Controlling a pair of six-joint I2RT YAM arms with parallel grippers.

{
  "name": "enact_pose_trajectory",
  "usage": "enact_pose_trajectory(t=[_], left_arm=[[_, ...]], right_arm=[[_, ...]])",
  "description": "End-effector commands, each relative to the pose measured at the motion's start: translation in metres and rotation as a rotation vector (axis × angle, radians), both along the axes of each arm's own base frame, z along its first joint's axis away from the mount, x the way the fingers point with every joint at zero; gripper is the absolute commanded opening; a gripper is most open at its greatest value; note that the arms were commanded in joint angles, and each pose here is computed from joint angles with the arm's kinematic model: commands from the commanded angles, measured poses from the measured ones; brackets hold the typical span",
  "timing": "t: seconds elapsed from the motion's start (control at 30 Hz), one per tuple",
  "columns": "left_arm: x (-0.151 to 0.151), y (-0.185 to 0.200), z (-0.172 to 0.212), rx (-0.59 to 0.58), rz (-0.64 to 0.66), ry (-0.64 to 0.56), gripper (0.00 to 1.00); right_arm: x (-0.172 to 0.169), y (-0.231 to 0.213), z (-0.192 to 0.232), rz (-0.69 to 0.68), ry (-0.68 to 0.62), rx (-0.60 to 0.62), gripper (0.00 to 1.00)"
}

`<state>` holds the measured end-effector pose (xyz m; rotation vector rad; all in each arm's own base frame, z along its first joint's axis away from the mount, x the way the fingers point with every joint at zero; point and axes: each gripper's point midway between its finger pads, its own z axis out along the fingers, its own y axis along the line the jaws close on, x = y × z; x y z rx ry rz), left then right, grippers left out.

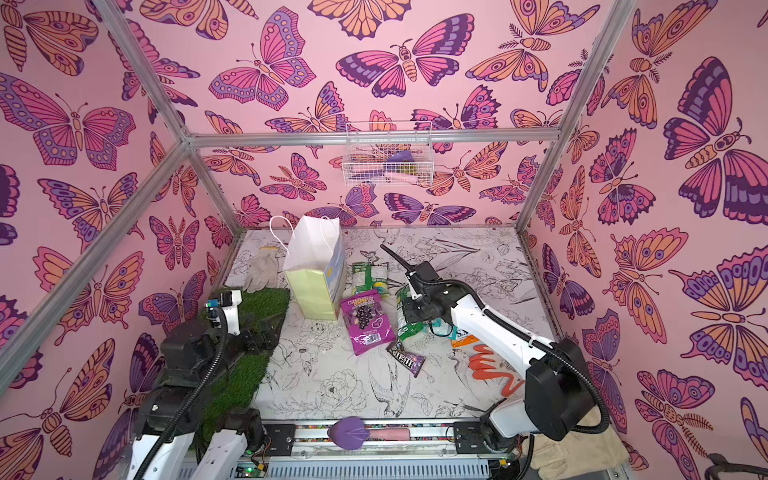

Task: Place the snacks into the paper bag
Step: 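Lift the green snack bag upward with the right gripper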

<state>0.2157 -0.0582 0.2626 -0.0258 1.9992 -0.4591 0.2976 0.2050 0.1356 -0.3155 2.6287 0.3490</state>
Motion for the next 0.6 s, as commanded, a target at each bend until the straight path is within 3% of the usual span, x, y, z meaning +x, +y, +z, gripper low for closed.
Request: enact_pose_trajectory(t=[0.0, 0.57], left_arm=[[-0.003, -0.002, -0.007, -0.004, -0.01, 0.017, 1.0], [-0.004, -0.003, -0.007, -0.006, -0.014, 0.015, 1.0]], right_arm=[[0.002, 0.001, 0.018, -0.004, -0.05, 0.014, 0.0], [-0.001, -0.003, 0.053, -0.015, -0.144, 0.077, 0.0]])
